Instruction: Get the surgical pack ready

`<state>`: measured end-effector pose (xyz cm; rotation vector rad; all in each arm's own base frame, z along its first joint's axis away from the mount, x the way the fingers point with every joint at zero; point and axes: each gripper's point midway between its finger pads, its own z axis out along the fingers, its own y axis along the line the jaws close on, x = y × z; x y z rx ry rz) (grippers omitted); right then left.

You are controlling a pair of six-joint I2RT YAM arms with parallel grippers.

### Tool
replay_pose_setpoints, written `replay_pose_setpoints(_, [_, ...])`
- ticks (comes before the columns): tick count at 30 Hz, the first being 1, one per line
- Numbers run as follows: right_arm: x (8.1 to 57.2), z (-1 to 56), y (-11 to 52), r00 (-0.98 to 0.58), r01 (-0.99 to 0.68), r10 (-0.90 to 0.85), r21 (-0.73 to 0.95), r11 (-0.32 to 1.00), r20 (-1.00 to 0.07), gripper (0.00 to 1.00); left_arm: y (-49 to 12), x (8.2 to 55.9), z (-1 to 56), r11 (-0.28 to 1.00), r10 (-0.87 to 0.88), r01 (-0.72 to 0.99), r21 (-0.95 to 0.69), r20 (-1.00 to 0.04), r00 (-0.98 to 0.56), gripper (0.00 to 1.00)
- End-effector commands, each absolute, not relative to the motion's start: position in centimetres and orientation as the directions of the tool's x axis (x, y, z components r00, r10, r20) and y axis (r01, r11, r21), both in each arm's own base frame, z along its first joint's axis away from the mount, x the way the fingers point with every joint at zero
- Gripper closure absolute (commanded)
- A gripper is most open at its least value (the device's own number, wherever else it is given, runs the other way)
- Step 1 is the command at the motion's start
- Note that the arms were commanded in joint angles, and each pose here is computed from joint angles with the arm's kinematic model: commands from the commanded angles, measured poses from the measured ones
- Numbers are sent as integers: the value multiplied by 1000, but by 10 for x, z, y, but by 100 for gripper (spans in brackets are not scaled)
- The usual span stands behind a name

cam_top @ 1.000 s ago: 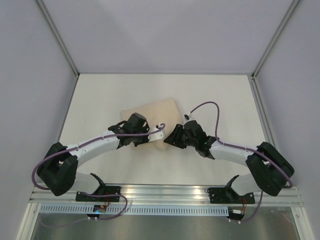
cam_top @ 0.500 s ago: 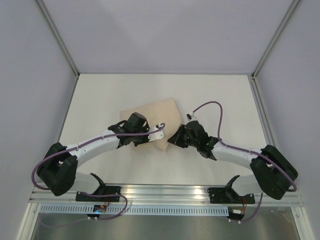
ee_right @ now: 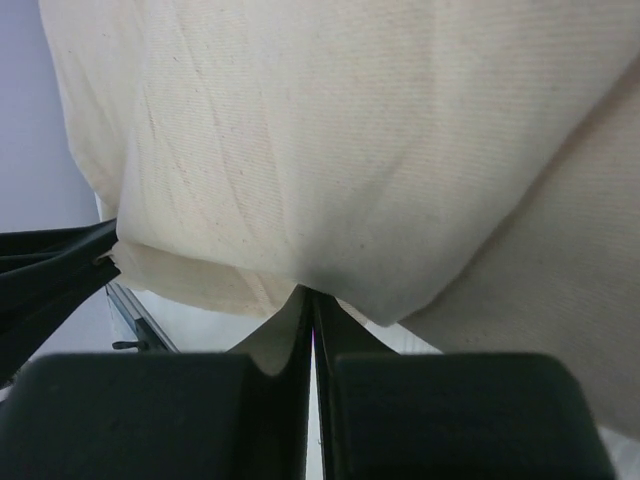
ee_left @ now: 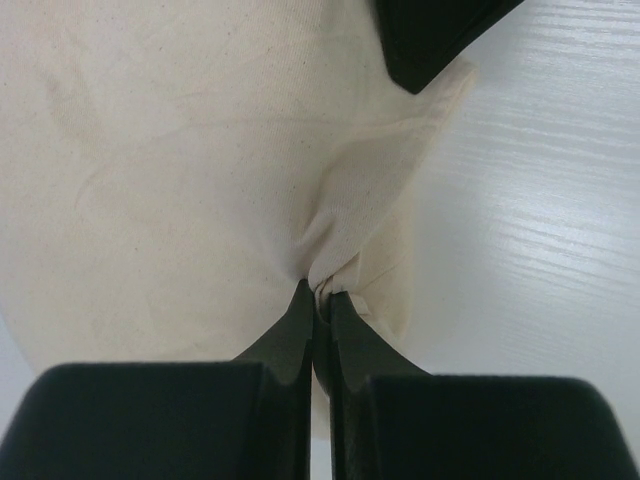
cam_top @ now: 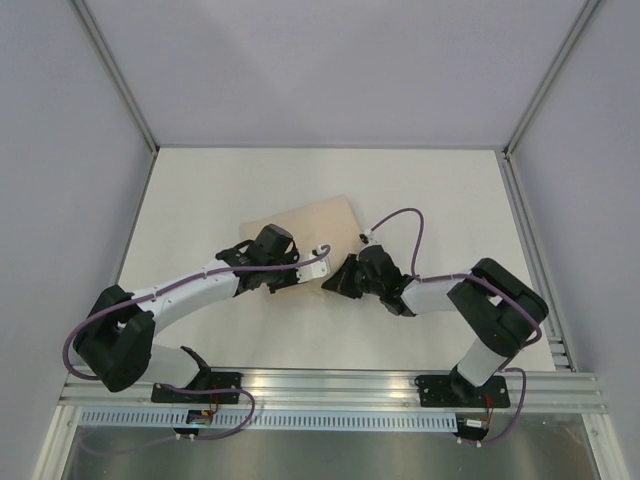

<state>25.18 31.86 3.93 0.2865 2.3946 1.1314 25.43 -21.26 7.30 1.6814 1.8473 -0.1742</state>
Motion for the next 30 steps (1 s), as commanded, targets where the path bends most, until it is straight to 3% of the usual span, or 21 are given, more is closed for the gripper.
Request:
replay_pose_setpoints(1, [269,70,343,-834,-108,413,842,529,-366,100,-232,251,98,176,798,941,291,-601,36,97])
replay_pose_setpoints(5, [272,77,351,-836,-128,409,855,503,-366,100,-237,254,110,198,775,933,302,-631,40,97])
replay_pose_setpoints(16, [279,87,388,-872,-98,432,948,304,-229,100,-242,256,118,206,761,932,299,-648,39,96])
replay_pose_setpoints(30, [334,109,376,-689,-137,652,940,314,-318,100,-237,250,120,173,767,936,308,-638,68,96])
